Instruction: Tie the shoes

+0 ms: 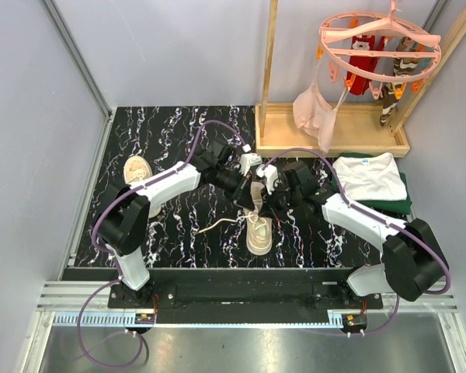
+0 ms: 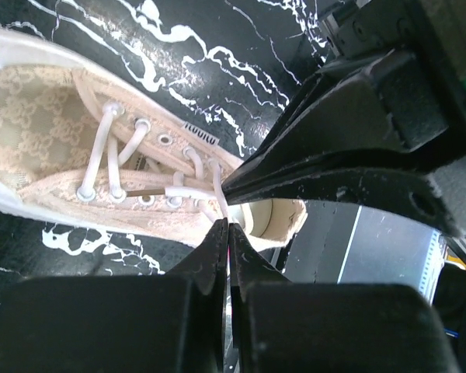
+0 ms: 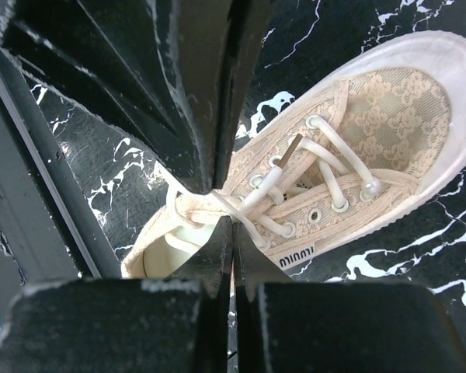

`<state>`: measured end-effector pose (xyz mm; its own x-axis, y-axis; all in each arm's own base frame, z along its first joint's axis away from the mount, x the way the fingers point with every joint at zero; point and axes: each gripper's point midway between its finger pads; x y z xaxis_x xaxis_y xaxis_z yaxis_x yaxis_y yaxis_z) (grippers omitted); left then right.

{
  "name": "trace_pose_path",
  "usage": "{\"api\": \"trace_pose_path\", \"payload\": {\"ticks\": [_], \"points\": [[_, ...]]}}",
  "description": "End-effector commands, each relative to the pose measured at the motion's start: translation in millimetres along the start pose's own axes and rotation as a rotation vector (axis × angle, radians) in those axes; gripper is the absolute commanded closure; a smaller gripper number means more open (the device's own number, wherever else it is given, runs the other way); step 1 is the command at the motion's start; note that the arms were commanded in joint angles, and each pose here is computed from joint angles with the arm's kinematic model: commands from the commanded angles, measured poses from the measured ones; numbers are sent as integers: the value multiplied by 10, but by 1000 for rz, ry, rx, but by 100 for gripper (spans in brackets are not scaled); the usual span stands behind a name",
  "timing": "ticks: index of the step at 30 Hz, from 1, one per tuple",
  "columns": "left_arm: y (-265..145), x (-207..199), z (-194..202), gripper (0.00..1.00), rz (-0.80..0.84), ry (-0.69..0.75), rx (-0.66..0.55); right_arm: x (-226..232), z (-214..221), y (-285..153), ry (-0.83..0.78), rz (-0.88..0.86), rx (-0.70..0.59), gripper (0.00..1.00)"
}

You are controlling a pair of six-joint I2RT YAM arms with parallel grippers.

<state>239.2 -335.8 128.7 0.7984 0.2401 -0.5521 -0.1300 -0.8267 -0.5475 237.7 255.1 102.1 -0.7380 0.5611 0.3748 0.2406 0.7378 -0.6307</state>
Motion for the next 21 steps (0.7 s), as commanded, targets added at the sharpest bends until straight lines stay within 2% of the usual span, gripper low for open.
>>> {"api": "trace_pose_path", "payload": {"ticks": [1,4,6,9,11,15,21], "points": [[-129,-137,-59,100,33,45,-42,38,-62,80,-27,-34,-52,100],[-146,-124,16,97,38,33,-33,7,-70,111,-35,-26,-59,100],[-171,-143,33,80,41,37,-35,3,-84,128,-40,-30,-66,100],[-247,-80,23,68,25,37,-52,-3,-66,161,-55,-29,-66,100],[-351,80,-72,67,-25,17,-96,-6,-71,161,-58,-28,-71,100],[-467,363,-227,55,-120,-44,-151,-1,-66,158,-59,-27,-70,100],[-312,407,-272,46,-104,-148,-159,-6,-70,163,-59,-26,-70,100]]}}
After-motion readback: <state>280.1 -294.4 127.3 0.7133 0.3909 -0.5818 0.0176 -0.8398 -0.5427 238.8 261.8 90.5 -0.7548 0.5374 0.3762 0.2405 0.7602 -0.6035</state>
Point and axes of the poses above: each gripper's point midway between its finger pads, its own y axis out along the fingers, its own x axis along the line the jaws close on, z = x × y, and after that the axes turned 9 degrees about y, right-handed
